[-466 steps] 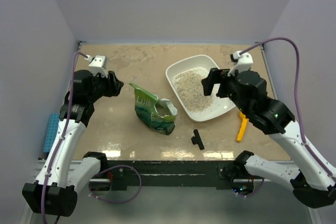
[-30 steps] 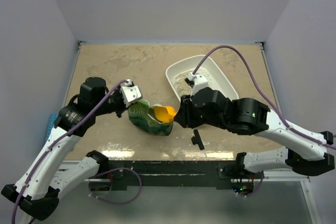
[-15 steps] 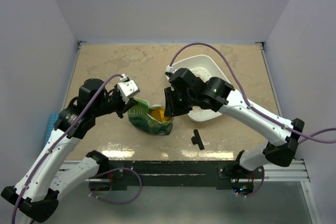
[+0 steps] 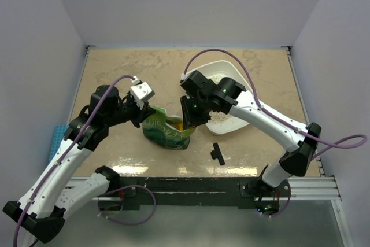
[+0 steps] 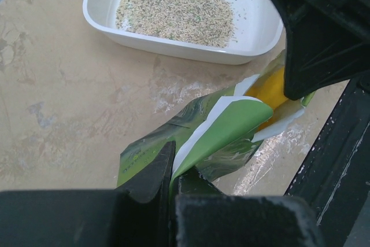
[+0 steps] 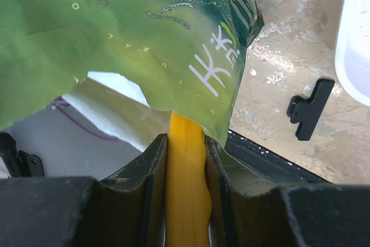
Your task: Fill the litter box with clean litter
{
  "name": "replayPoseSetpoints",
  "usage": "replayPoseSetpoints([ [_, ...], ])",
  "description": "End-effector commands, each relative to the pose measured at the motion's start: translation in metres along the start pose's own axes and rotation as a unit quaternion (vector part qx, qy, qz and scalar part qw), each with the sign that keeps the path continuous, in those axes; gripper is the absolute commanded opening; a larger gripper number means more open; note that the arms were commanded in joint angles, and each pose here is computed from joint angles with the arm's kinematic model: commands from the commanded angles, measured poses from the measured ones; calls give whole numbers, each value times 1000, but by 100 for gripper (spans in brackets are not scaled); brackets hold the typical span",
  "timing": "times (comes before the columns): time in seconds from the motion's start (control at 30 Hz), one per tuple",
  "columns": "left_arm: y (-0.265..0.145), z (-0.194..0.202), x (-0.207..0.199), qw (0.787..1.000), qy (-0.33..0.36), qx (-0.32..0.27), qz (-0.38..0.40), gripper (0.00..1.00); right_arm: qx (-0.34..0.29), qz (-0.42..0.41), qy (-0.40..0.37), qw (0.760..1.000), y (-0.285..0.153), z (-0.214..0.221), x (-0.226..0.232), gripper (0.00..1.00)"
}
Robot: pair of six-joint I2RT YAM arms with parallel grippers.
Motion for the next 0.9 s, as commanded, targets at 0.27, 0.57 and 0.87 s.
replayPoseSetpoints([
  [0.27,-2,-28,-1,994,14,-108,-7,0,16,26,18,999,68,5,-12,0],
  [0.57,2,-10,-2,996,17,-85,-13,0,41,-61,44,996,122,29,-32,0],
  [0.87,1,-1,-3,995,43,-83,-21,0,32,-213,43,976,145,36,-53,0],
])
Point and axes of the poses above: each gripper's point midway between its finger pads, its own y axis out along the fingers, its own x axis along the line the jaws close on, z = x × y, the point moved 9 cm from there along -y, back along the fingers, and after that the axes turned 12 degrees about y, right-handed, at the moved point
